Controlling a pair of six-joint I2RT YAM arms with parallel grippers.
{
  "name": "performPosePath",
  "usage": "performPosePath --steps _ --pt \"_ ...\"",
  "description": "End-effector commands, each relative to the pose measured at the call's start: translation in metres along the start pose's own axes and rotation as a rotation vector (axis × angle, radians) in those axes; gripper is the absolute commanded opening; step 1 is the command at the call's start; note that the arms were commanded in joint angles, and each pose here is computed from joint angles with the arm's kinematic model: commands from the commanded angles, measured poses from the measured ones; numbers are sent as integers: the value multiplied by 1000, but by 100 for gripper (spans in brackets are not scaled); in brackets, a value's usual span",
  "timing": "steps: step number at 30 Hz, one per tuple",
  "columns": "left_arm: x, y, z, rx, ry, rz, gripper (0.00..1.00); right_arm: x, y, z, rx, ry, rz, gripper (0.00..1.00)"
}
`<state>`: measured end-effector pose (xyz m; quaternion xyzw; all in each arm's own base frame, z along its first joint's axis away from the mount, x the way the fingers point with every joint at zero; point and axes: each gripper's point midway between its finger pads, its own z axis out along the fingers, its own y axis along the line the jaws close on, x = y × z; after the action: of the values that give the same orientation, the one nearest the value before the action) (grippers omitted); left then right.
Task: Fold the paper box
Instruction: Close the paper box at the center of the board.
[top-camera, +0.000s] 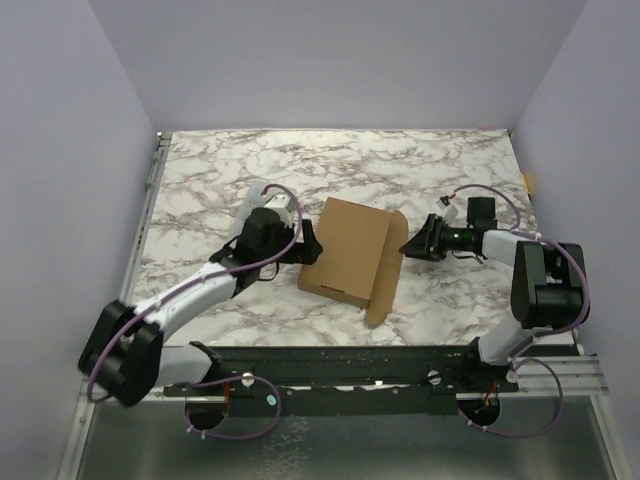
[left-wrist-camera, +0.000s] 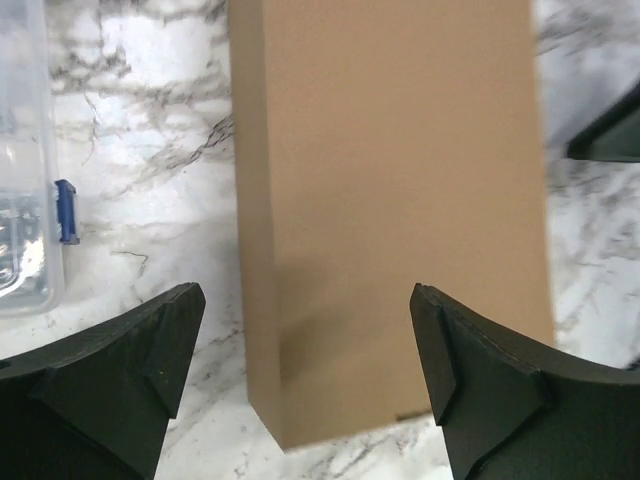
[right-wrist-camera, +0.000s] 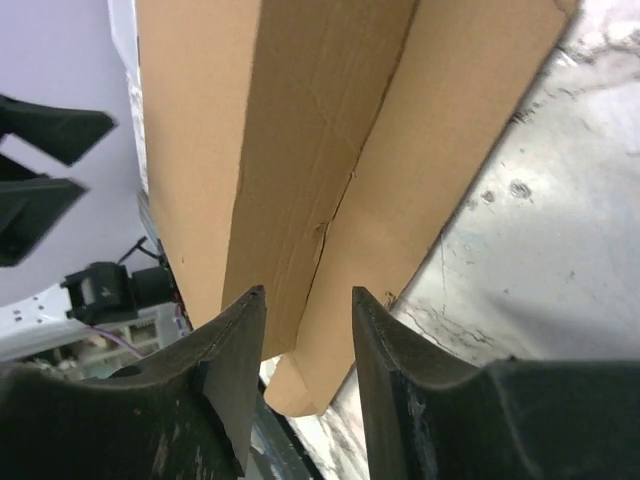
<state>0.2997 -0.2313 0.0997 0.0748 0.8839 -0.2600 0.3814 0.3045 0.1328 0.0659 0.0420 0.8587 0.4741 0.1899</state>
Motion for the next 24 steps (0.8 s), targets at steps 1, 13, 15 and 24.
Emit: performPosePath --steps 1,13,15,24 --pt "-33 -35 -64 136 -209 28 92 -9 21 2 -80 30 -200 43" --pt "56 -86 -107 109 -278 291 88 73 68 -33 -443 138 -1320 52" --pt "34 -86 -106 43 -338 271 90 98 60 -31 -482 122 -1500 64" --pt "91 -146 -97 388 -236 695 90 140 54 -14 -525 157 -1758 82"
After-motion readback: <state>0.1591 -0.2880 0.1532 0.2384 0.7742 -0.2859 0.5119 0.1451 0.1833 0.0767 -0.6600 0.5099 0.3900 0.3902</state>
